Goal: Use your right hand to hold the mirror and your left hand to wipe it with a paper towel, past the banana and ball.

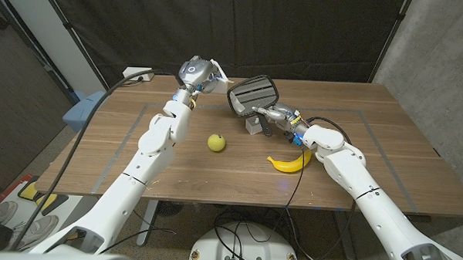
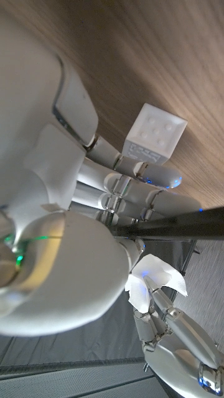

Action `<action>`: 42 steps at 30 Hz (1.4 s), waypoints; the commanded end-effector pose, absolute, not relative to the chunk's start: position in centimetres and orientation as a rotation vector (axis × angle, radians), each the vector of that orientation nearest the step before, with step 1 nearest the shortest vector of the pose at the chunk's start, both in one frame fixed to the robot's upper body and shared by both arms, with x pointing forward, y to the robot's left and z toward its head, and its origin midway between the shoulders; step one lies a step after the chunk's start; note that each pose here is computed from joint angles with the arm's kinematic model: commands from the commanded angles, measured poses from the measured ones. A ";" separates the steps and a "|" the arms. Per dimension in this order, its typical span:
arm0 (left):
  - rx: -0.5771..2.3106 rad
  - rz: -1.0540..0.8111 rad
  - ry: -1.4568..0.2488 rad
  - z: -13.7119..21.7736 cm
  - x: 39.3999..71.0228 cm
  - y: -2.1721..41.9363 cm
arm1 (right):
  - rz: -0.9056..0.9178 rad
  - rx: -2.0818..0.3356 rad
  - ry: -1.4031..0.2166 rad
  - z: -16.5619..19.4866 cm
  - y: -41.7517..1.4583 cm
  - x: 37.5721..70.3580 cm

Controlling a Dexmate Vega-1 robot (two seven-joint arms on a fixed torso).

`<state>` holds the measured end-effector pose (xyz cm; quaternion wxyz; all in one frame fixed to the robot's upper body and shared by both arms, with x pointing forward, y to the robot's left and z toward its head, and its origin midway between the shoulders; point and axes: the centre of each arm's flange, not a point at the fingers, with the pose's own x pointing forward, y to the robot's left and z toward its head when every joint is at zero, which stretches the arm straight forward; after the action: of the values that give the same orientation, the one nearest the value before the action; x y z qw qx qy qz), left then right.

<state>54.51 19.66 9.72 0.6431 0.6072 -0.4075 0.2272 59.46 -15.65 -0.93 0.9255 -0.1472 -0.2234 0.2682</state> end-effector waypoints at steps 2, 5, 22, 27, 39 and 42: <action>1.395 0.295 -0.687 9.9 55.2 20.9 | 0.579 -0.270 -0.366 -1.2 -16.4 59.8; 1.407 0.235 -0.636 10.1 55.4 21.0 | 0.592 -0.267 -0.341 -1.3 -16.4 60.0; 1.532 0.000 -0.362 10.7 56.3 21.7 | 0.643 -0.283 -0.220 -1.1 -16.5 60.3; 1.582 -0.039 -0.328 10.7 56.6 21.5 | 0.663 -0.313 -0.166 -1.1 -16.4 60.4; 1.746 0.108 -0.281 9.2 57.5 20.4 | 0.646 -0.295 -0.109 -1.4 -16.6 60.5; 1.788 0.156 -0.266 8.7 57.6 20.2 | 0.641 -0.291 -0.106 -1.4 -16.7 60.5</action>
<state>57.00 20.78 9.90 0.6684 0.7292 -0.1461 0.0149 60.49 -16.55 -1.30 0.9348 -0.1431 -0.0750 0.3162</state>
